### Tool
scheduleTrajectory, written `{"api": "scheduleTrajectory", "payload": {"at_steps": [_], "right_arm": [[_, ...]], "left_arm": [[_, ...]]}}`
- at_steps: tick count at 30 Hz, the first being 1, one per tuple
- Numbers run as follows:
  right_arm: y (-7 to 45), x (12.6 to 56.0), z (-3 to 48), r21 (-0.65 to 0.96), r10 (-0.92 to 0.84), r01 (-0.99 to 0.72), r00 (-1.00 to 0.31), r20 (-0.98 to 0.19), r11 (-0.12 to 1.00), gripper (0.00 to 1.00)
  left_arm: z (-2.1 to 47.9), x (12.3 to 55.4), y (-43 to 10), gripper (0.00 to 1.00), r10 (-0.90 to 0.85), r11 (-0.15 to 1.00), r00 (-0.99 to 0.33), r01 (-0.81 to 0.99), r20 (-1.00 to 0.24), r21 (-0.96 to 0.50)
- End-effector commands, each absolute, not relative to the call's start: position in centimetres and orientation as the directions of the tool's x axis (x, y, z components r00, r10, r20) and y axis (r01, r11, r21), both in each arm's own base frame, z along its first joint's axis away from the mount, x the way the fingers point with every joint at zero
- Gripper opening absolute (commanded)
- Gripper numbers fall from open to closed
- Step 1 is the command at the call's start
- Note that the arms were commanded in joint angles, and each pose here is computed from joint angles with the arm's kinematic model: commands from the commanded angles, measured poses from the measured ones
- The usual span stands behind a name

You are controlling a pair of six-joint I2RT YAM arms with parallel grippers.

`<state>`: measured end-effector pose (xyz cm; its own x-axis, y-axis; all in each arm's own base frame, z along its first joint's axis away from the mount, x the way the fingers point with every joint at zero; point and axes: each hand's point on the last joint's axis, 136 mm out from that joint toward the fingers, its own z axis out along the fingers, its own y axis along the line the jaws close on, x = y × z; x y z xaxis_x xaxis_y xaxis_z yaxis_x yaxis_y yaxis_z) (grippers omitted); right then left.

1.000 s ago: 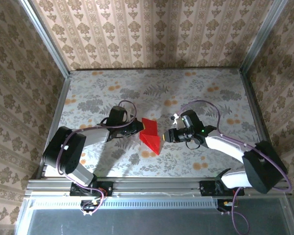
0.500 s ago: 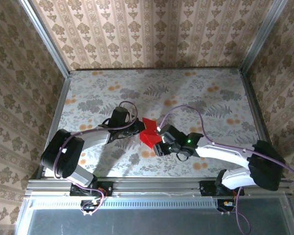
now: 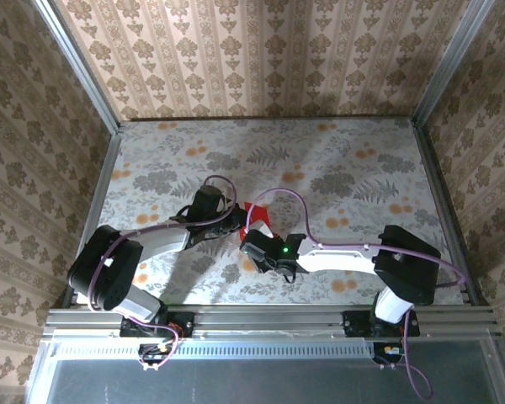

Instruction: Fold a paper plane with a square sheet of paper (fold left side to right side)

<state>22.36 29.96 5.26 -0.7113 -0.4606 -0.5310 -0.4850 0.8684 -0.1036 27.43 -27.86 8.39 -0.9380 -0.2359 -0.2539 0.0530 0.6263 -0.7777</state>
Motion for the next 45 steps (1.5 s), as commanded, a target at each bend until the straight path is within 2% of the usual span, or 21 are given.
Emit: {"api": "scheduleTrajectory", "payload": {"at_steps": [1,10,14,19,27,32,38,41,45], "right_arm": [[29.5,23.4,5.4,-0.2,-0.497,-0.469,-0.682,-0.537,0.86,0.57],[30.0,24.1,4.5,-0.237,-0.519,-0.47,-0.67,-0.532,0.85,0.51],[29.9,24.4,4.2,-0.255,-0.524,-0.463,-0.669,-0.528,0.849,0.45],[29.7,24.5,4.0,-0.264,-0.523,-0.456,-0.672,-0.524,0.85,0.34],[29.0,24.7,3.7,-0.254,-0.508,-0.443,-0.688,-0.519,0.86,0.1],[28.4,24.5,3.5,-0.223,-0.492,-0.444,-0.705,-0.511,0.868,0.03],[27.9,24.1,4.0,-0.141,-0.46,-0.457,-0.728,-0.508,0.878,0.02],[27.9,23.7,4.2,-0.07,-0.445,-0.477,-0.744,-0.498,0.876,0.02],[28.3,23.0,4.2,0.085,-0.401,-0.49,-0.789,-0.465,0.867,0.02]], "left_arm": [[8.9,27.2,-27.9,0.0,-0.245,0.624,-0.936,0.048,-0.254,-0.78],[8.9,27.1,-27.9,0.0,-0.238,0.623,-0.937,0.054,-0.254,-0.781],[8.9,27.1,-28.0,0.0,-0.237,0.623,-0.937,0.056,-0.256,-0.781],[8.9,27.1,-28.0,0.0,-0.234,0.622,-0.938,0.057,-0.255,-0.781],[8.8,27.0,-27.8,0.0,-0.234,0.622,-0.939,0.056,-0.254,-0.781],[9.1,27.1,-26.8,0.14,-0.249,0.622,-0.932,0.054,-0.263,-0.781],[10.6,27.4,-23.4,0.31,-0.282,0.643,-0.913,0.047,-0.294,-0.765],[11.5,27.4,-21.4,0.36,-0.301,0.65,-0.903,0.042,-0.307,-0.759],[12.1,27.1,-19.7,0.39,-0.307,0.653,-0.899,0.04,-0.313,-0.756]]}}
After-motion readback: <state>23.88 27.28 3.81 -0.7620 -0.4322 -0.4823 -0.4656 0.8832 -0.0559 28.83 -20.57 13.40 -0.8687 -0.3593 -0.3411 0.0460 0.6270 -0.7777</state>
